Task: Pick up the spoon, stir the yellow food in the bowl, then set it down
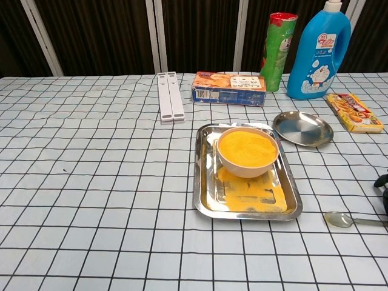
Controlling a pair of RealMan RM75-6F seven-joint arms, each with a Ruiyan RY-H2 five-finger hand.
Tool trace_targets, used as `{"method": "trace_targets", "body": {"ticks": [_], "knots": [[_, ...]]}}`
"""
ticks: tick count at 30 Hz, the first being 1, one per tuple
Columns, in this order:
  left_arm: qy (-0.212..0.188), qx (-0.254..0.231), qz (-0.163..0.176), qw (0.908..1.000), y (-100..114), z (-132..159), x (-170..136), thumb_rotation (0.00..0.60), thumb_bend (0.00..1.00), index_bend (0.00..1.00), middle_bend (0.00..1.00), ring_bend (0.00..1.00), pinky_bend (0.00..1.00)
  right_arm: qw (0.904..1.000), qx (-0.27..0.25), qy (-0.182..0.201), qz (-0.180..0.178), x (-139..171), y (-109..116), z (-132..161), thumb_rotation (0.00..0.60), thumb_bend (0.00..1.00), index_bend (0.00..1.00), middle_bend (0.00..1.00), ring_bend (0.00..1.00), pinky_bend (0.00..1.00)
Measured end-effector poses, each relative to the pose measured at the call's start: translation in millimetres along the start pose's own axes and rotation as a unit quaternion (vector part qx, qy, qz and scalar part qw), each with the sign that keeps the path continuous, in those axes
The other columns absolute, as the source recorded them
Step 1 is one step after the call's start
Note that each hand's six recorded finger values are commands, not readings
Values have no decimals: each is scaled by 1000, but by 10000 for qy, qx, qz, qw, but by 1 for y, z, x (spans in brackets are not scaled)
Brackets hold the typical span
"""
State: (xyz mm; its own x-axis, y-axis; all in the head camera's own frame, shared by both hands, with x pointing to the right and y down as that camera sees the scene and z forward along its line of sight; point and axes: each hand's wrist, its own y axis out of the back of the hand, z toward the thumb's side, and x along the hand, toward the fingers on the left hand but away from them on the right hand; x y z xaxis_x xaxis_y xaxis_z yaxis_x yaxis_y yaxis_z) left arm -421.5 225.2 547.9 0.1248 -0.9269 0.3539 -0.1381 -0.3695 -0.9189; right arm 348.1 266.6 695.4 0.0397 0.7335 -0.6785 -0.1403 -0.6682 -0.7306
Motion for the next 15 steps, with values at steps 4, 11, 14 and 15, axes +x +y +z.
{"method": "trace_targets", "body": {"ticks": [4,11,14,15], "knots": [[-2,0,-3,10000,0,0,0,600,0,0,0,0,36,10000,-13,-2,1,0,0,0,600,448,587,204,0,0],[0,-1,-10,10000,0,0,0,600,0,0,0,0,36,10000,-22,-9,11,1,1,-1,600,450,606,216,0,0],[-2,-2,-10,10000,0,0,1,600,0,0,0,0,35,10000,-61,12,-33,1,5,0,600,461,606,220,1,0],[-1,-2,-9,10000,0,0,1,600,0,0,0,0,35,9999,-78,25,-69,2,8,0,600,465,606,224,4,0]]}}
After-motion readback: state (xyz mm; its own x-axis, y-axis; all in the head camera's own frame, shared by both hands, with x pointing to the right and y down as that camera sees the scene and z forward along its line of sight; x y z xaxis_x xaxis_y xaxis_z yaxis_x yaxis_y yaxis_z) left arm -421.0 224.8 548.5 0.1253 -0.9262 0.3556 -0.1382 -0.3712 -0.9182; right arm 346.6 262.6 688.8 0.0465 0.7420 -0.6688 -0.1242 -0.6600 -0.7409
